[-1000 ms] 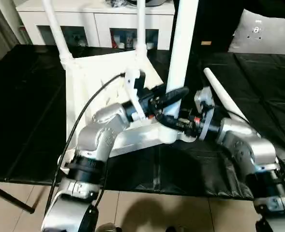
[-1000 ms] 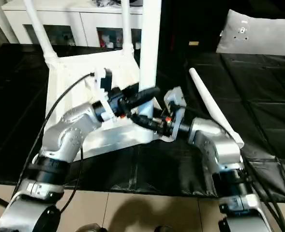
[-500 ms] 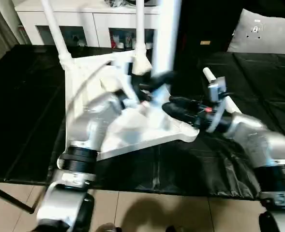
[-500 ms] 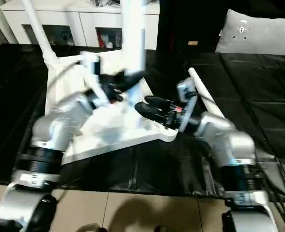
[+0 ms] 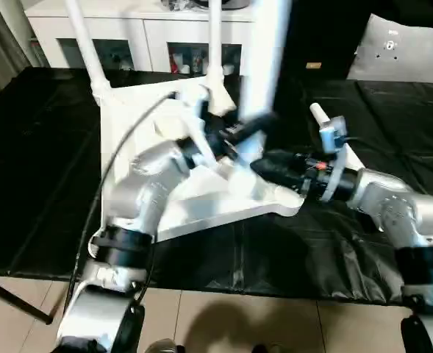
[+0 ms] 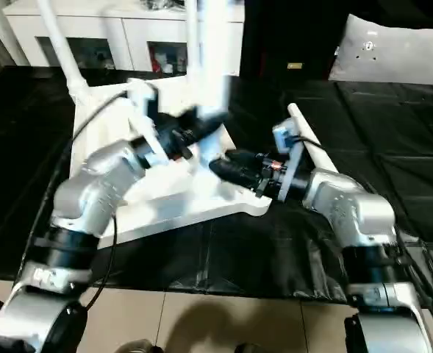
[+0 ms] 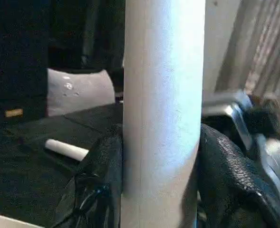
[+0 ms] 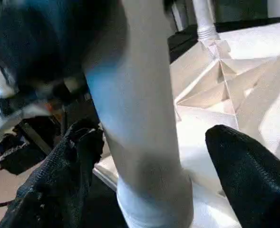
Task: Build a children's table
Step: Insert table leg to table base
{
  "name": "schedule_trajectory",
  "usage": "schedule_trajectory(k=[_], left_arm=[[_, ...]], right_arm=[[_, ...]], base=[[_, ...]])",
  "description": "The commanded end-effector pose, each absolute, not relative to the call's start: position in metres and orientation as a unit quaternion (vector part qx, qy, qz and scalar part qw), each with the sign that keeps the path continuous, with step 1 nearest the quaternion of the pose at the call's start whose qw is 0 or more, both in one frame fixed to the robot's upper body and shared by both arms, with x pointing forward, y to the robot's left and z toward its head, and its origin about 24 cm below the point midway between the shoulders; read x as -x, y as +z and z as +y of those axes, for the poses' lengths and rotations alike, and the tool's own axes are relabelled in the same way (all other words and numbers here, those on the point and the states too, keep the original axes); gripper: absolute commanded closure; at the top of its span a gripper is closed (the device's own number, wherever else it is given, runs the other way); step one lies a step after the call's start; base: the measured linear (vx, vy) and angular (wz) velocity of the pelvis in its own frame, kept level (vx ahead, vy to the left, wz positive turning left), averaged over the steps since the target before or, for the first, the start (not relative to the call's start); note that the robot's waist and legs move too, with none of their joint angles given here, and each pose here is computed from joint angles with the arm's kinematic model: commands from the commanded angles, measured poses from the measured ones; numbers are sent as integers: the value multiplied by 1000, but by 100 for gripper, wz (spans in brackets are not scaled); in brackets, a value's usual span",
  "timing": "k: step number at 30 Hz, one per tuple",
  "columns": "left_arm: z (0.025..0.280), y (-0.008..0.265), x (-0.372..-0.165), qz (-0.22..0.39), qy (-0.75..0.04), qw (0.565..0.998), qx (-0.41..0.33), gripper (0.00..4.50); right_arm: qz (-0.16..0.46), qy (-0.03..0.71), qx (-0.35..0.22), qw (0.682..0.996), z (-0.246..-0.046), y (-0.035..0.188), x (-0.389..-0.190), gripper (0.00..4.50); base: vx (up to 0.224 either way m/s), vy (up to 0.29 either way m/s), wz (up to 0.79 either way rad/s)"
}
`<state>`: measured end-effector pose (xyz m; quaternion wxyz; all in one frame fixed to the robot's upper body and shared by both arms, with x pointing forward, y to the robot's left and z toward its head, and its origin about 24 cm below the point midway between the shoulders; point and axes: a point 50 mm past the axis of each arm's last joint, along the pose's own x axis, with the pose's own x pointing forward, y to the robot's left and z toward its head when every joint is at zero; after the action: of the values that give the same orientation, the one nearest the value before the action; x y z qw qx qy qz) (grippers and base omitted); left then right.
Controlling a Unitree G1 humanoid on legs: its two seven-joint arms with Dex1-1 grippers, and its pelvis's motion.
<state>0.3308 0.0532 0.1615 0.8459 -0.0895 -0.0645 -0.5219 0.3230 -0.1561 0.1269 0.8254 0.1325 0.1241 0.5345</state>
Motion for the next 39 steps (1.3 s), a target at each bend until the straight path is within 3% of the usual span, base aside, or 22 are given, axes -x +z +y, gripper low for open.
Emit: schedule_trajectory(k=[1, 10, 12, 30, 39], left_arm=[[52, 168, -328, -81, -531, 840, 69, 265], [47, 167, -323, -83, -543, 835, 46, 265], [47, 166, -322, -83, -544, 834, 45, 265], [37, 166, -319, -82, -556, 826, 43, 265], [39, 163, -318, -79, -555, 827, 32, 265]], right_arm=[[124, 539, -119, 824, -156, 131, -325, 57], [134, 555, -102, 815, -151, 127, -327, 57], [134, 554, -99, 816, -151, 126, -327, 95], [136, 568, -75, 808, -143, 118, -326, 95], [137, 567, -74, 809, -144, 117, -327, 173]], base=[[0, 0, 0], [0, 0, 0], [0, 0, 0], [0, 0, 0], [0, 0, 0]])
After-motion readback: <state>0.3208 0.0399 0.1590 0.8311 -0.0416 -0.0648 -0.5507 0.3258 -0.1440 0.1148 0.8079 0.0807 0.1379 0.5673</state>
